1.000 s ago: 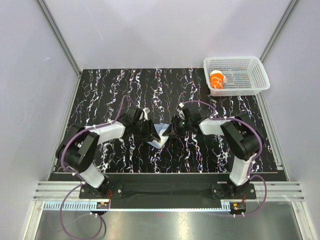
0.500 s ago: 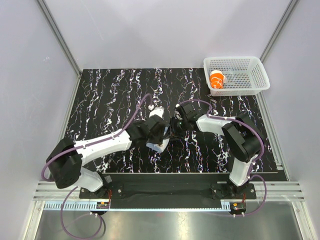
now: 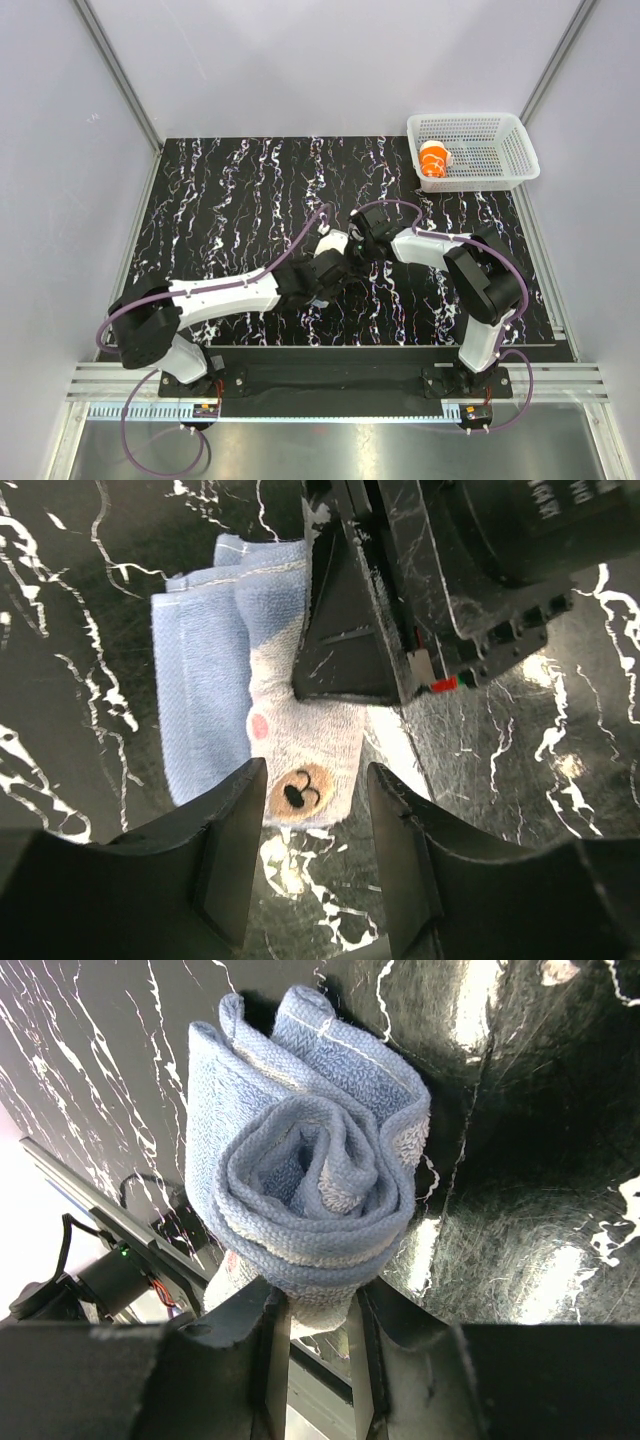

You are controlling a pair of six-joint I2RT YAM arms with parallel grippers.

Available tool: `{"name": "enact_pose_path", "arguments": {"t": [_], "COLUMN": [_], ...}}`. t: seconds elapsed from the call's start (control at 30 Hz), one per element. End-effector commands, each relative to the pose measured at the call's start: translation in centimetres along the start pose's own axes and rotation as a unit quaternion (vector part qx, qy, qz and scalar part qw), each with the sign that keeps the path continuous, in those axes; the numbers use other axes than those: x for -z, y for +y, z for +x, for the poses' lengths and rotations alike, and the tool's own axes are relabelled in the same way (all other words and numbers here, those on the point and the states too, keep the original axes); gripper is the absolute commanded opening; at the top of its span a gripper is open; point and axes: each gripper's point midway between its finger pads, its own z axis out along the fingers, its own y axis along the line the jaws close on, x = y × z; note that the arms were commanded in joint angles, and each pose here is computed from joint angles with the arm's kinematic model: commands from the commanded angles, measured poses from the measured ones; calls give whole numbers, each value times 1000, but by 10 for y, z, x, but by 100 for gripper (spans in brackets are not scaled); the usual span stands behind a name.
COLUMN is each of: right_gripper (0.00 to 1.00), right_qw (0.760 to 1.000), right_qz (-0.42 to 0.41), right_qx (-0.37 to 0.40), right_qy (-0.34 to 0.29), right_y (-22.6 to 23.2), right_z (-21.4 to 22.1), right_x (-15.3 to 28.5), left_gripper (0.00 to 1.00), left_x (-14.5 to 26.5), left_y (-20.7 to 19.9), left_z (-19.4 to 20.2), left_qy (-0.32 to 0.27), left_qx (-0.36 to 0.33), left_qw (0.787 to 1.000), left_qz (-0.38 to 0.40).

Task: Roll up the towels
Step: Roll the towel

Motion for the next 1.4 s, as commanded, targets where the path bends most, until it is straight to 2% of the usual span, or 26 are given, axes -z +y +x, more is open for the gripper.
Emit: {"name": "enact_pose_path", "arguments": {"t": [0.0, 0.53, 1.03, 1.1, 1.23, 1.27, 1.37], "right_gripper": [29, 29, 29, 29, 29, 30, 33], "right_qw": [1000, 1000, 999, 999, 999, 999, 999], "right_qz": [27, 22, 0, -3, -5, -7, -5], "right_qx": [10, 8, 0, -1, -3, -2, -2], "right_qy": [5, 11, 35, 37, 42, 42, 43], "right_y": [-7, -1, 14, 14, 15, 16, 15], "right_z": [5, 3, 5, 5, 7, 7, 8], "right_x": [-1, -2, -2, -1, -1, 0, 1], "left_gripper": [49, 49, 48, 44, 25, 17, 9], "left_x": [-10, -27, -44, -45, -46, -46, -45], "left_y": [-9, -3, 9, 10, 8, 6, 5], "left_z": [-3, 40, 99, 100, 102, 103, 104], "left_qy": [-16, 31, 102, 104, 107, 107, 108], "left_qx": [6, 3, -17, -19, -20, -22, -23], "left_qw": [1000, 999, 994, 994, 994, 994, 994], "left_qz": [10, -9, -30, -31, -24, -19, -9]}}
